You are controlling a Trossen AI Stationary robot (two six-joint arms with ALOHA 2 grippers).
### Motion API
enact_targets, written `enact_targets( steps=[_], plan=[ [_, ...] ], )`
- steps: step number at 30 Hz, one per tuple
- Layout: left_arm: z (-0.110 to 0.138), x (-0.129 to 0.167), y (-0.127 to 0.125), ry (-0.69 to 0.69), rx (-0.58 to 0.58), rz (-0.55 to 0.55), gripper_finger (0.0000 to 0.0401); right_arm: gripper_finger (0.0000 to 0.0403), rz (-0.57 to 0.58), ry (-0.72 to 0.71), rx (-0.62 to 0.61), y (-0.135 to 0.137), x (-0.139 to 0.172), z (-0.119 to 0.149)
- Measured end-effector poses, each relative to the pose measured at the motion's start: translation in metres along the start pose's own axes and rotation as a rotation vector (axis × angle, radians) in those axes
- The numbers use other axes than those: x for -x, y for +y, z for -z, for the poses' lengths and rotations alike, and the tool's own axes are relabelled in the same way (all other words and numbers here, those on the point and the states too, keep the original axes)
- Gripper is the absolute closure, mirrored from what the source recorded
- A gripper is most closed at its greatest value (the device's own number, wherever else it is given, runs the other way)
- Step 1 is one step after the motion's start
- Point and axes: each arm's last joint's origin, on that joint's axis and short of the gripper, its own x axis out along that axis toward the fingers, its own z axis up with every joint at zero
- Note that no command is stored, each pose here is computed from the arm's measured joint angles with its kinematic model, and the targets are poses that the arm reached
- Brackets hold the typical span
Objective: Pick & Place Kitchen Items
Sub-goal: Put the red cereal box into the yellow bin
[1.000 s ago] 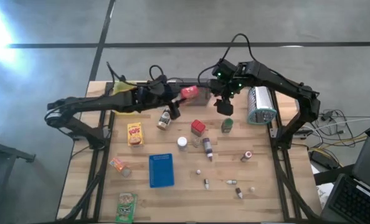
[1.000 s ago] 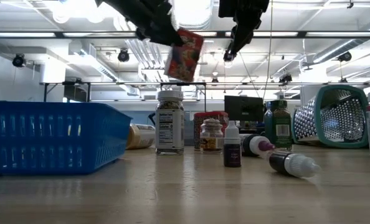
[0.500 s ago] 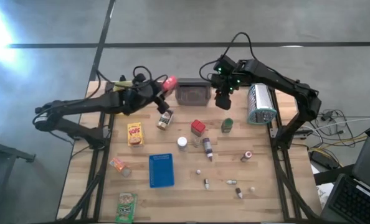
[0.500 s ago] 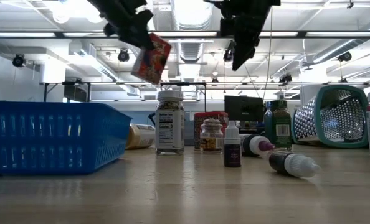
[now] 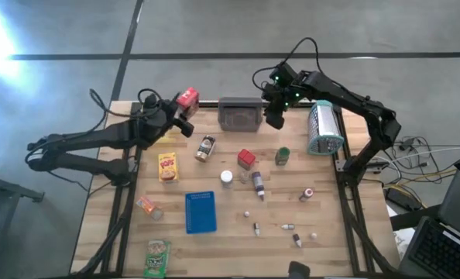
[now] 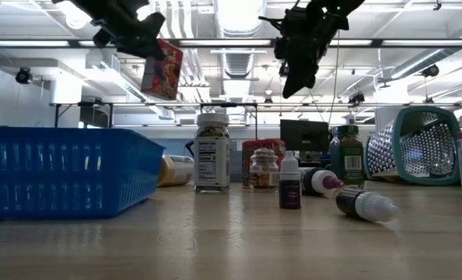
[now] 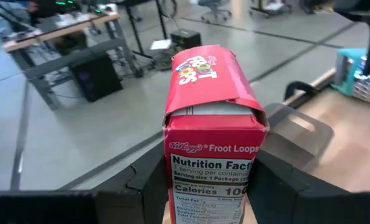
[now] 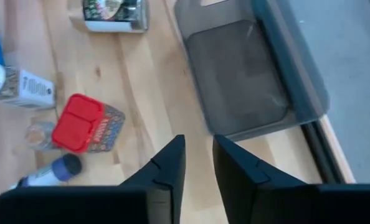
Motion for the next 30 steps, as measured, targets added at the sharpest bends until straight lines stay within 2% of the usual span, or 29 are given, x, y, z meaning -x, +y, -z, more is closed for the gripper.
enact_targets(
  steps=[5,12,18,23,30],
  plan=[
    [0.014,0.003,0.008,-0.017,0.029,-0.092,0.0216,0.0359,0.021,-0.027,-0.024,-0.009,0.002,0.0],
    [0.033,0.002,0.017,-0.032,0.091,-0.19,0.0216,0.0391,0.061,-0.143,-0.034,-0.02,0.005,-0.009],
    [0.047,-0.007,0.025,-0.016,0.091,-0.249,0.0217,0.039,0.08,-0.208,-0.03,-0.023,0.007,-0.015],
    [0.056,-0.013,0.032,0.005,0.085,-0.299,0.0217,0.0394,0.08,-0.201,-0.033,-0.024,0.007,-0.014],
    [0.074,-0.021,0.041,0.018,0.135,-0.363,0.0217,0.0394,0.08,-0.201,-0.027,-0.024,0.007,-0.014]
  ],
)
